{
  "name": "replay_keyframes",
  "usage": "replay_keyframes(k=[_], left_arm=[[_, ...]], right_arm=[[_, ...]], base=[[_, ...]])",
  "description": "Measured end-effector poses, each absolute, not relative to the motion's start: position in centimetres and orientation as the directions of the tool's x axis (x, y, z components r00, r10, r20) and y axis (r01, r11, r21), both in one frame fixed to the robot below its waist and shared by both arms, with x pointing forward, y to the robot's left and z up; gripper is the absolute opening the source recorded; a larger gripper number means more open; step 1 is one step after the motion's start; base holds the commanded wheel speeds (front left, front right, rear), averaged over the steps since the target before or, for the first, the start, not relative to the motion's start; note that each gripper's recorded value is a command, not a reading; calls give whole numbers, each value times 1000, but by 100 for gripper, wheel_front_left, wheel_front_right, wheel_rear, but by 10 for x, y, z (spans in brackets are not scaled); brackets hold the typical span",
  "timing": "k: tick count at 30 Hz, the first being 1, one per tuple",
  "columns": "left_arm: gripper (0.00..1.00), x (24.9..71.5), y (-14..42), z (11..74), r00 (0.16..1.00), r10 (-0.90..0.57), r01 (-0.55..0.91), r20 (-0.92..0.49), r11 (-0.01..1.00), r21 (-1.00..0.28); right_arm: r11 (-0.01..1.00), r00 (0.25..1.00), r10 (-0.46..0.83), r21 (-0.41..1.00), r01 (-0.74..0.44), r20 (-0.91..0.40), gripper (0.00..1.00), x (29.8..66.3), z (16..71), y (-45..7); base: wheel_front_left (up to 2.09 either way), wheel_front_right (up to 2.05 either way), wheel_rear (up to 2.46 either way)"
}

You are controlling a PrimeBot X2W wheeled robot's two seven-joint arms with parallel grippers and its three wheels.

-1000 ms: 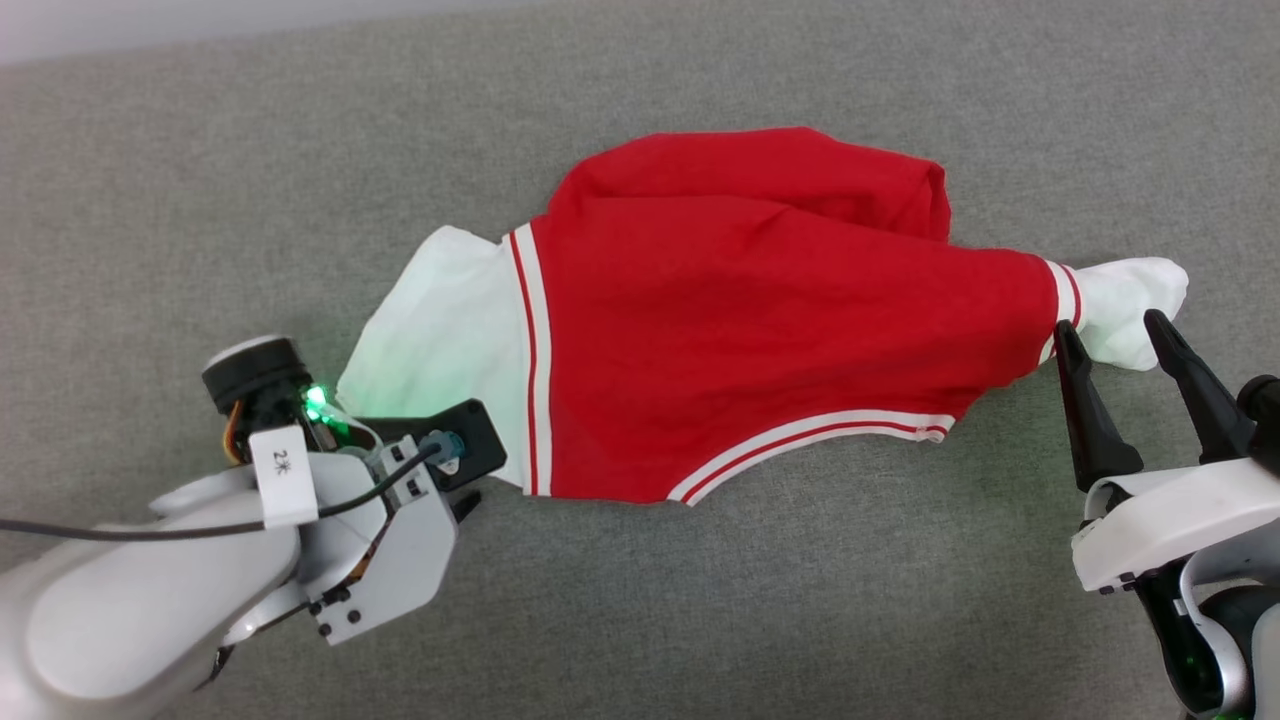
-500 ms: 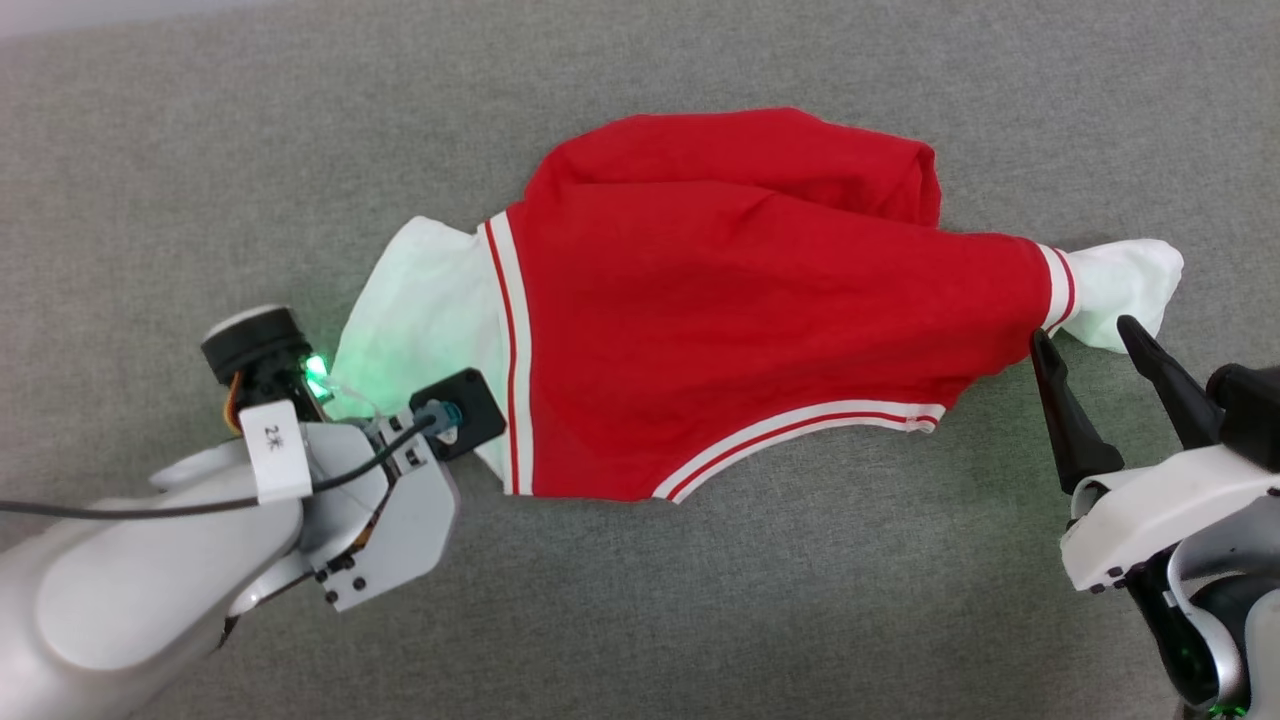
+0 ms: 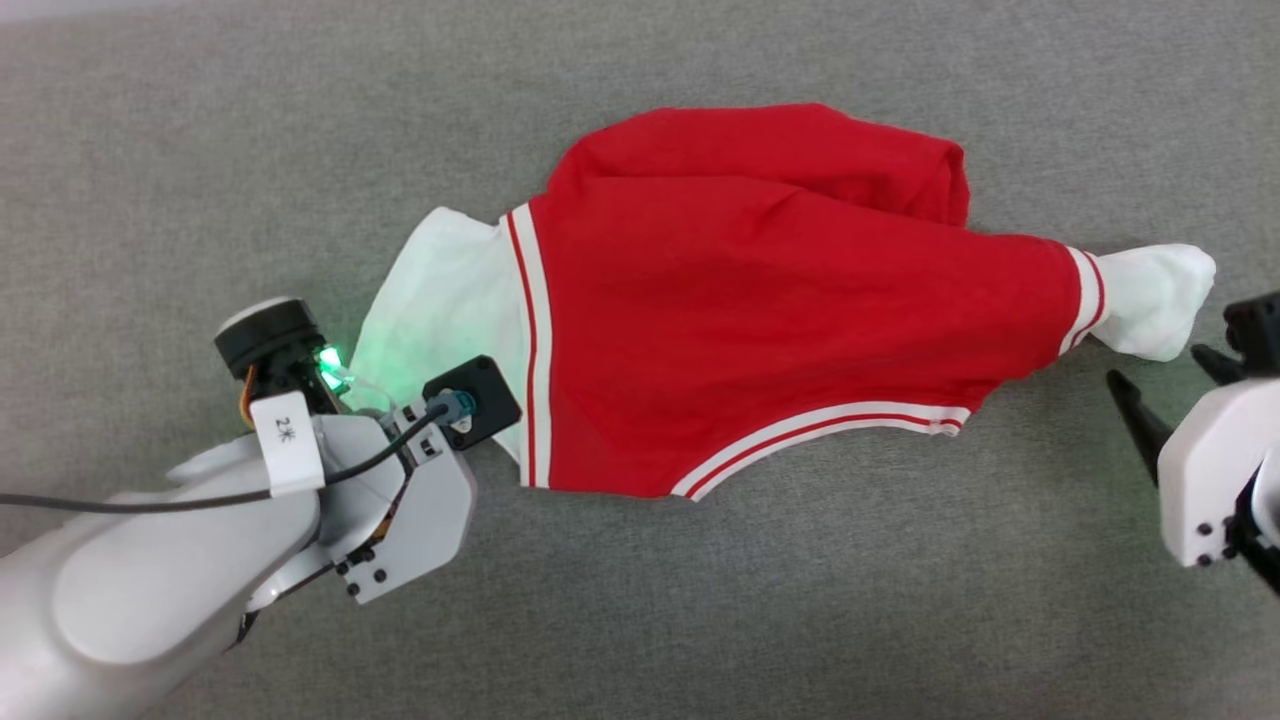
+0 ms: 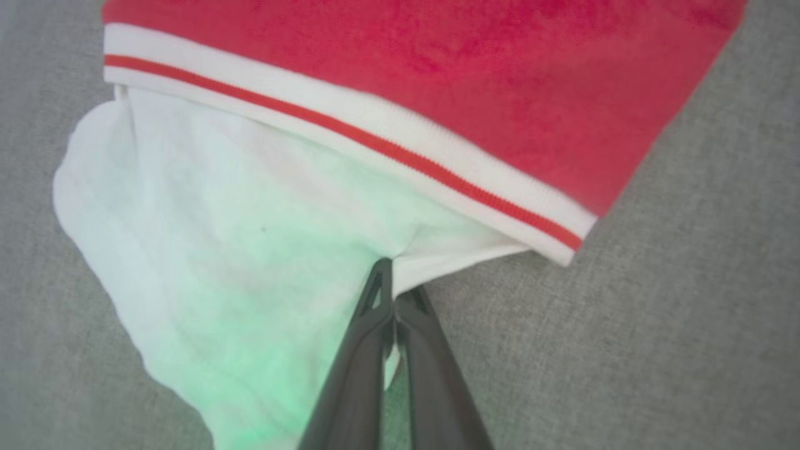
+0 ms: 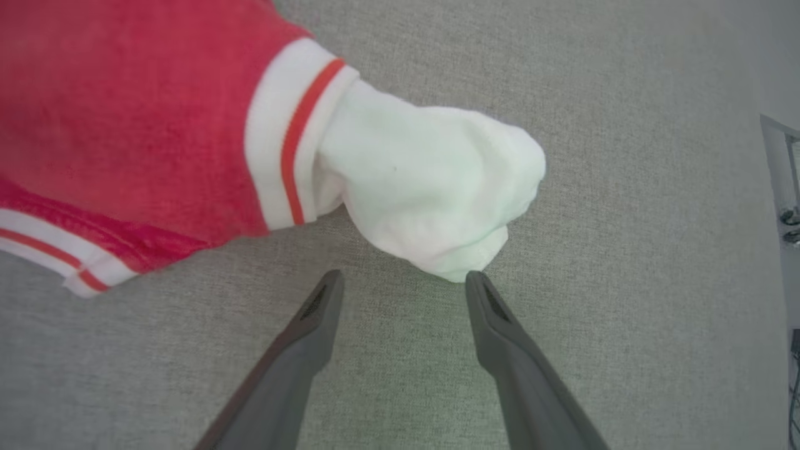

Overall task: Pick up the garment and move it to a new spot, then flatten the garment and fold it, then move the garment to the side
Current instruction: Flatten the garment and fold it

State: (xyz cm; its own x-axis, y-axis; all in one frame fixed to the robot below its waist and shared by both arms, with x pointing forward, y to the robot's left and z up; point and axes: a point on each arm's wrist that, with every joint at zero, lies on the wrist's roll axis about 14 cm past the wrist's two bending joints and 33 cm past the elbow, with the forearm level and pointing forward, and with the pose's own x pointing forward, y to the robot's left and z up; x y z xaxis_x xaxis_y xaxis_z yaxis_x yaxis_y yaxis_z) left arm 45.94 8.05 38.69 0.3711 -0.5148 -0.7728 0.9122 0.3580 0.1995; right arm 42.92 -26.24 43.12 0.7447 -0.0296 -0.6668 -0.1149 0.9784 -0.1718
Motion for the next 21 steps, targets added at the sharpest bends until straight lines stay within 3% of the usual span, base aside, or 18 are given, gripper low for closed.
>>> replay_keyframes(k=[12,16,17,18,20,21], left_arm=[[0,457,81,385,366,-524,911,-769,372,180],[0,457,81,383,366,-531,909,-764,382,170],[0,457,81,382,366,-533,908,-763,384,168],[0,457,81,382,366,-534,908,-763,386,165],[0,457,81,381,364,-538,906,-760,394,156],[0,457,81,381,365,-539,905,-759,398,152]], right_arm=[[941,605,-3,-207,-268,-796,100,451,406,-256],[935,597,7,-206,-288,-802,100,459,398,-253],[934,598,9,-206,-290,-801,93,461,396,-253],[935,596,8,-206,-289,-803,49,462,395,-254],[935,586,4,-204,-289,-810,0,462,391,-255],[935,586,5,-203,-289,-810,0,462,390,-254]], base=[[0,0,0],[0,0,0],[0,0,0],[0,0,0],[0,0,0],[0,0,0]])
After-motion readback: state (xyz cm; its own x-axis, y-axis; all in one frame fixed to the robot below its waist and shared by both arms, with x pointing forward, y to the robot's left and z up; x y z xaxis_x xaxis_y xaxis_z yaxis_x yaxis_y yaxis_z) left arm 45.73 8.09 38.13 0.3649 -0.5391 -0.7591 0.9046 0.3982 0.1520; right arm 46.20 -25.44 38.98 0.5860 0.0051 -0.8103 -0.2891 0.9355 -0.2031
